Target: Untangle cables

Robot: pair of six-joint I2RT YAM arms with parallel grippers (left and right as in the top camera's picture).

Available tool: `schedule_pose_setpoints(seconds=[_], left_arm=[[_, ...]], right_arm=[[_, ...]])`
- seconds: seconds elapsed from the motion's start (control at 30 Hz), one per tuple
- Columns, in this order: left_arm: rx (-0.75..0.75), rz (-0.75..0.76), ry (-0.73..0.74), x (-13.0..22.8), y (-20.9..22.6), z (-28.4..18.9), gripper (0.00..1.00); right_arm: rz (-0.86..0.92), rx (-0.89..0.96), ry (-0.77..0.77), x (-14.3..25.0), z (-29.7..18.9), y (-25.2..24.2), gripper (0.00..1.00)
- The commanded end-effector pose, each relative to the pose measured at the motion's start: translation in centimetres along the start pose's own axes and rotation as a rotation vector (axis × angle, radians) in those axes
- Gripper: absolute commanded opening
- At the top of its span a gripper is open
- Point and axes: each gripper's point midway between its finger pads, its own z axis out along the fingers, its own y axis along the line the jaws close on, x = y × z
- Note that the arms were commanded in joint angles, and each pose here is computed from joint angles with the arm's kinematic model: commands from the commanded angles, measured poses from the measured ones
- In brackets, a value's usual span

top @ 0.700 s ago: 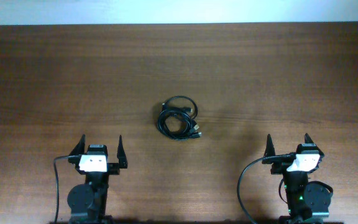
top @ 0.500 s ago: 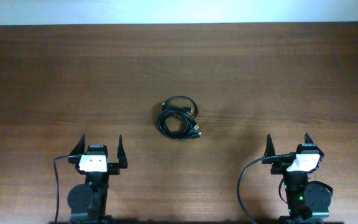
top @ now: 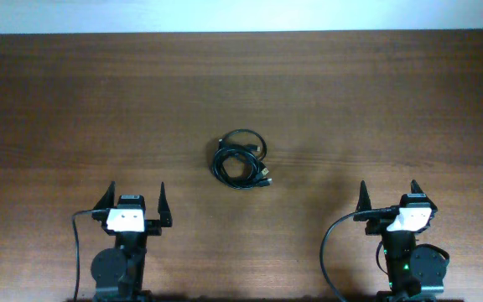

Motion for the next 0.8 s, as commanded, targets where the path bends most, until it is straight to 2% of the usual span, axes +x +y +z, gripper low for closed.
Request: schedule_pose_setpoints(seconds=[0.0,0.7,0.77], left_arm=[[0.009,0.016,0.003,0.14,-0.12,-0.01,0.99],[0.009,0.016,0.003,0.14,-0.12,-0.01,0.99],[-0.029,0.016,0.006,0.2,0.54,-0.02,0.99]], right_arm=[[0.005,-0.004,0.004,0.23,-0.01,0.02,0.99],[0.005,-0.004,0.004,0.23,-0.01,0.02,0.99],[0.004,-0.001,0.003,0.22,-0.01,-0.02,0.99]])
